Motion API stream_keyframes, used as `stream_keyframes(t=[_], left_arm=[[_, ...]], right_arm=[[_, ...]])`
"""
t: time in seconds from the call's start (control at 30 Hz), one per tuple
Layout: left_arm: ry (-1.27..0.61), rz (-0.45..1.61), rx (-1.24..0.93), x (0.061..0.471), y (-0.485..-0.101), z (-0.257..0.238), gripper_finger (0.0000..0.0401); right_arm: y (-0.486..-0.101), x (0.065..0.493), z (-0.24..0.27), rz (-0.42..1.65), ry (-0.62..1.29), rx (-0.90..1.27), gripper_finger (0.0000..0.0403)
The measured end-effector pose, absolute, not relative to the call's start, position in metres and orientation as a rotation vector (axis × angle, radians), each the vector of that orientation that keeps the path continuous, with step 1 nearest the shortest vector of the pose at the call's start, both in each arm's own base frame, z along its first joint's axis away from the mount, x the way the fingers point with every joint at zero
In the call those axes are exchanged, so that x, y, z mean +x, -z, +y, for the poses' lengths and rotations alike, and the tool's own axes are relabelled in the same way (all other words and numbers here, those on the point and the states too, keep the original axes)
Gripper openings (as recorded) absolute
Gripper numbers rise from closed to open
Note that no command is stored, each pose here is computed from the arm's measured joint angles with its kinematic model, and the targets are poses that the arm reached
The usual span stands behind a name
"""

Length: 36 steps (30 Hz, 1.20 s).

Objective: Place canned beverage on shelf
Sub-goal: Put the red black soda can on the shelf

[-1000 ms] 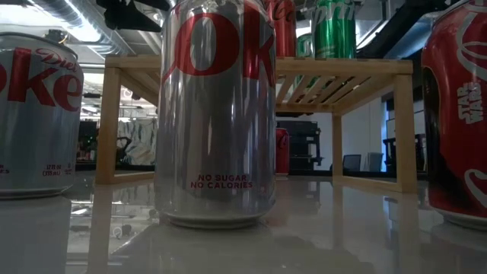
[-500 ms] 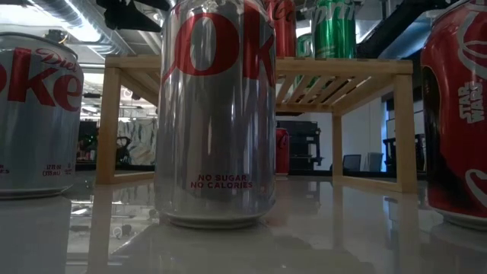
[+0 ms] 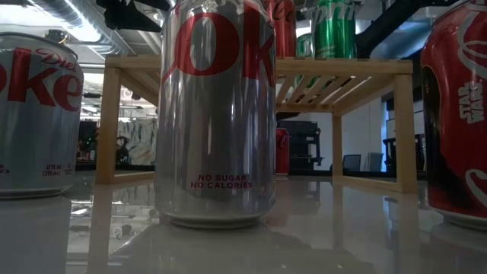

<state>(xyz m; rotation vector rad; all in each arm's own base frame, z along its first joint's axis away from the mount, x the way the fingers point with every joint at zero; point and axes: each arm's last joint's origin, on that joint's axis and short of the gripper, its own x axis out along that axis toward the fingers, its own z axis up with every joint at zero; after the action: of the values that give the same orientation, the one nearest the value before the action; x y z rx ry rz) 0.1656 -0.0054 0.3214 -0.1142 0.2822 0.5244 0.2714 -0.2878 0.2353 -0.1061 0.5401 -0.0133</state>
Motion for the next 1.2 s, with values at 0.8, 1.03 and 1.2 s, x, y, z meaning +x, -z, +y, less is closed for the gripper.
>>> stream_keyframes(t=[0.8, 1.03, 1.2], left_arm=[[-0.524, 0.282, -0.114, 0.166, -0.321, -0.005, 0.0373], [-0.524, 0.282, -0.114, 0.166, -0.321, -0.005, 0.0373], [-0.524, 0.282, -0.115, 0.166, -0.321, -0.005, 0.0373]], right_arm=[[-0.249, 0.269, -0.287, 0.680, 0.053, -0.024, 0.0353], [-0.245, 0.275, -0.279, 0.736, 0.052, -0.029, 0.0353], [-0.245, 0.281, -0.274, 0.746, 0.045, -0.066, 0.0353]])
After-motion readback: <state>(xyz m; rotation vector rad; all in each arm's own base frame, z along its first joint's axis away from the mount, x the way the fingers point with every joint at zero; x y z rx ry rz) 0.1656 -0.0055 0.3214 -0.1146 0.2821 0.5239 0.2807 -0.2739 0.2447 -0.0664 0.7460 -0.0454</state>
